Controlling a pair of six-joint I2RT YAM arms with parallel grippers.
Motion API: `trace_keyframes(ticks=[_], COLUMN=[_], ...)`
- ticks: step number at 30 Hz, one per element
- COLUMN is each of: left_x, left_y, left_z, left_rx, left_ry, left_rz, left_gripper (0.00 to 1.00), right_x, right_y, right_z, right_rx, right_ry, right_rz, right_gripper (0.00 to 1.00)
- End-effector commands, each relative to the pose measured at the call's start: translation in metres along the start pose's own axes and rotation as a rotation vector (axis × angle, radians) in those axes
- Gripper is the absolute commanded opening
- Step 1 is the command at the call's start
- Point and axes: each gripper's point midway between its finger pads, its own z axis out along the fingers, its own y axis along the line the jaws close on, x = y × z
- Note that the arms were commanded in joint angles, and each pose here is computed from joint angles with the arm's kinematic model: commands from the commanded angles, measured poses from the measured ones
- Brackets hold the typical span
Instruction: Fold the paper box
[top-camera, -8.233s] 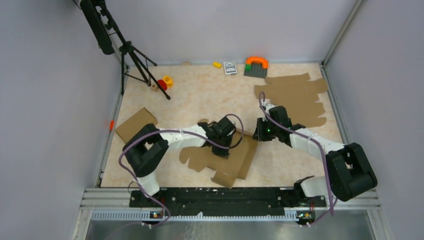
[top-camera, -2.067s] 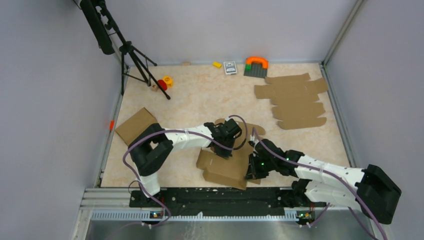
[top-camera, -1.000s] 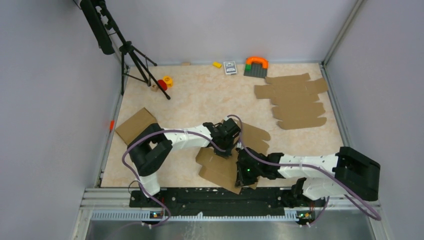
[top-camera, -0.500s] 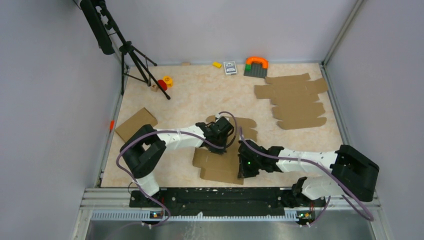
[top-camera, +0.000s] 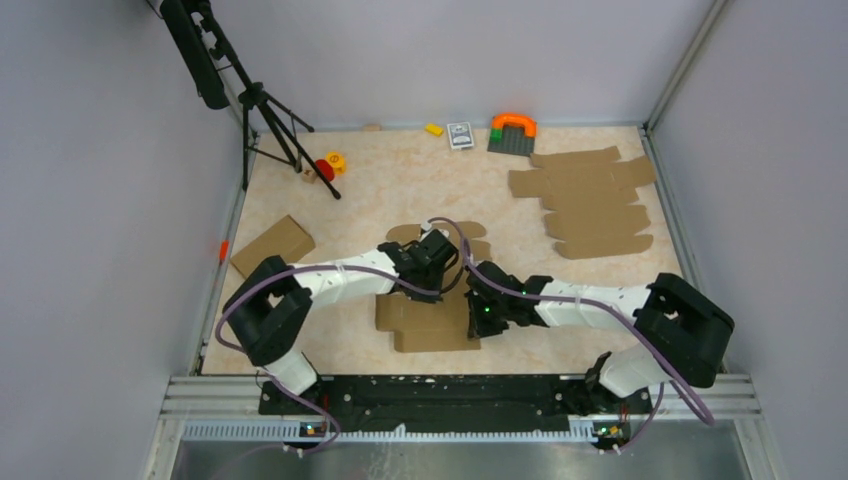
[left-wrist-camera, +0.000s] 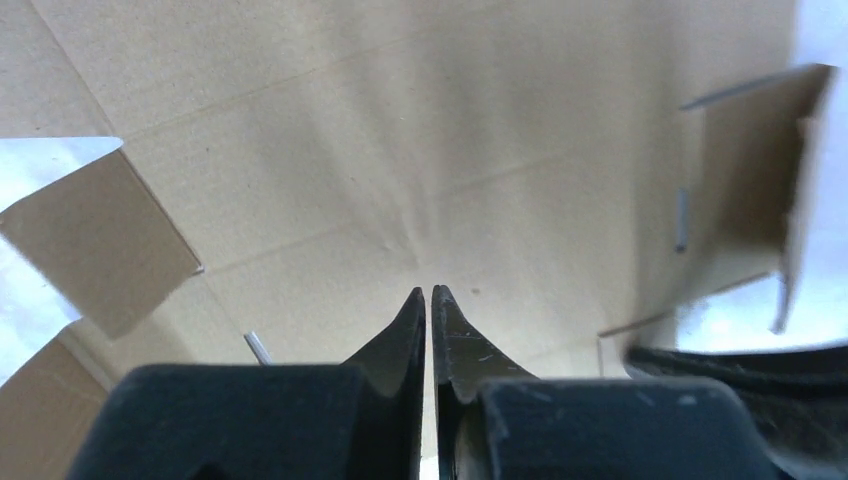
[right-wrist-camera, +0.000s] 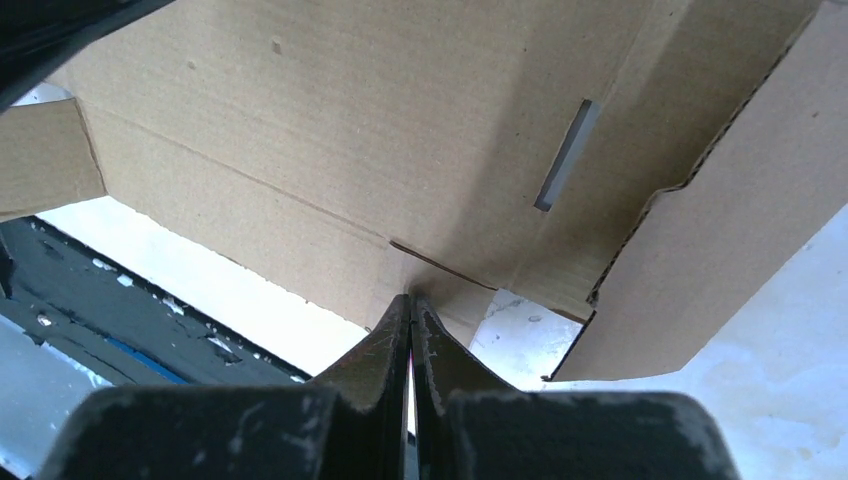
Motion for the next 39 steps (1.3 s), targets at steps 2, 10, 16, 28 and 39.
trace_keyframes(ticks=[2,10,16,28,39], left_x=[-0.018,-0.008,0.010,0.006,-0.020], left_y=[-0.013,-0.027,-0.042,-0.045,-0.020], left_z=[-0.044,-0.060,-0.044,-0.027,-0.033], left_rx=[0.101,0.211,0.221,0.199,0.091], left_ry=[-0.107,-0.108,-0.064,-0.067,-0.154], left_rz=[0.025,0.025,0.032,0.035,0.020], left_gripper=[0.09,0.14,0.00,0.00,0.00], right_x=[0.000,-0.012,-0.019,-0.047,-0.106], right_y=[-0.050,-0.031,-0.020,-0.003,-0.031], right_z=[0.011,0.006,0.001,-0.044,-0.080], right_rx=[0.178,0.098,0.040,-0.002,0.054], right_ry=[-0.013,-0.036,-0.059,-0.168,-0.317], right_rz=[-0.081,-0.090,-0.042,-0.015,0.061], right_gripper=[0.00,0.00,0.00,0.00,0.00])
